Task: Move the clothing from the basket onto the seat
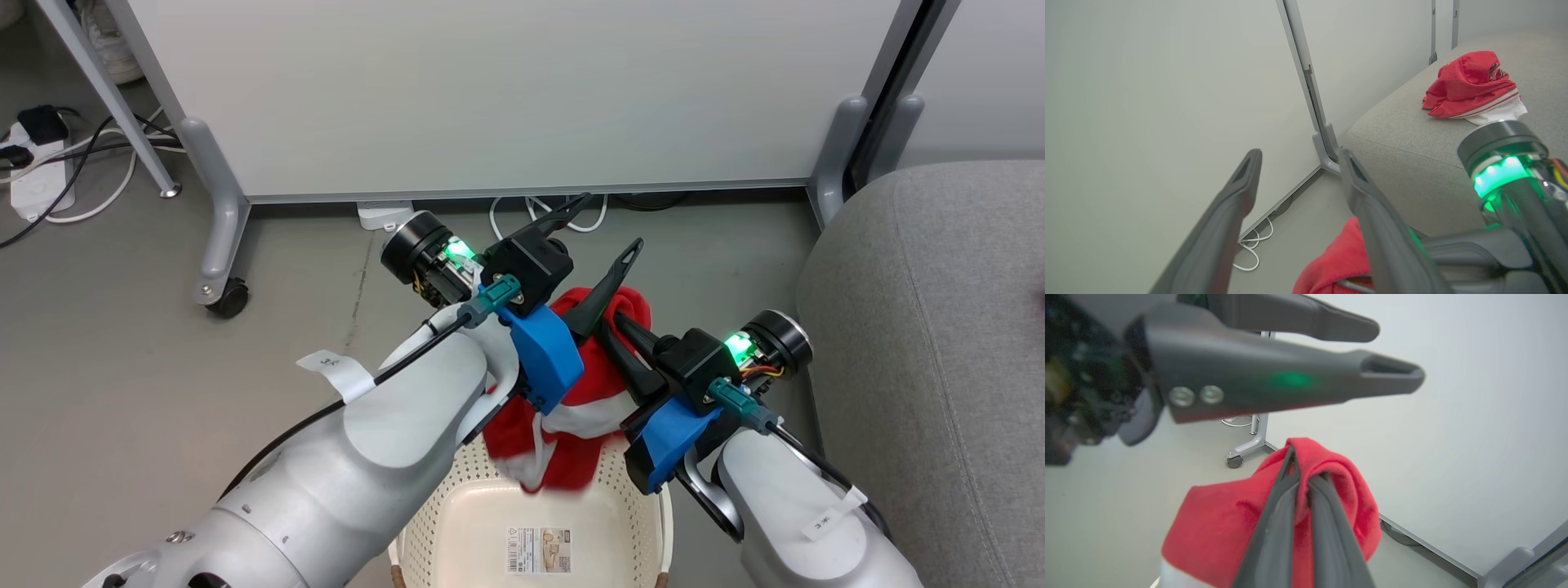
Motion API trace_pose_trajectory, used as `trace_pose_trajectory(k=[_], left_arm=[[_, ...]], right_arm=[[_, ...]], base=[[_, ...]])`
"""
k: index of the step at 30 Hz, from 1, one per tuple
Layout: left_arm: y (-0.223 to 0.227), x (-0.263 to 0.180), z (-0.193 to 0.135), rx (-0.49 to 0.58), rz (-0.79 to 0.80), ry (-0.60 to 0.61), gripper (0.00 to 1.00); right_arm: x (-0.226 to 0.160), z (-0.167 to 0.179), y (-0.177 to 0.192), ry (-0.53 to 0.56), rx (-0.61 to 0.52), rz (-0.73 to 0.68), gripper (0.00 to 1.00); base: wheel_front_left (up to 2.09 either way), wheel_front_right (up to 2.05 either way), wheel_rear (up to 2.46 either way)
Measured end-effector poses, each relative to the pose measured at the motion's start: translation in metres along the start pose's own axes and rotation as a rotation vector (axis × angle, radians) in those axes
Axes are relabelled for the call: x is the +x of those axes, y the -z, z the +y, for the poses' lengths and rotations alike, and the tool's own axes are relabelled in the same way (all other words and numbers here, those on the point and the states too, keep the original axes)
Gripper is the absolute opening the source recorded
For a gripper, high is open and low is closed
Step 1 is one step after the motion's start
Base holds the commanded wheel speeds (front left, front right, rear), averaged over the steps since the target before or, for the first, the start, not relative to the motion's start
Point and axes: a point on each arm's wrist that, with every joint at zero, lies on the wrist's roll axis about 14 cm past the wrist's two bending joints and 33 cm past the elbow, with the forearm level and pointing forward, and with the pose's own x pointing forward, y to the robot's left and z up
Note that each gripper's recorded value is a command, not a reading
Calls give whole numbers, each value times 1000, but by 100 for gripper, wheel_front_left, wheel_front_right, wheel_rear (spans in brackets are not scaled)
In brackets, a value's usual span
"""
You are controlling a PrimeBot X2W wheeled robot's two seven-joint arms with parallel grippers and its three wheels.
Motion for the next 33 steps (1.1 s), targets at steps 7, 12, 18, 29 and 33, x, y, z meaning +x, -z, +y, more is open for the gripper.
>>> trace_pose_trajectory(k=[7,12,18,29,33], left_arm=[[0,3,0,-1,-7,1,100],[5,9,0,-11,-5,9,100],[13,21,-7,-26,-2,44,100],[26,52,-39,-59,-8,165,100],[31,64,-57,-68,-11,225,100]], right_arm=[[0,-5,1,16,23,-5,0],[-1,-21,3,69,68,-14,0],[-11,-54,12,170,93,-9,0],[-49,-118,30,376,101,15,0],[-70,-139,34,454,93,19,0]], base=[[0,0,0],[0,0,0],[0,0,0],[0,0,0],[0,0,0]])
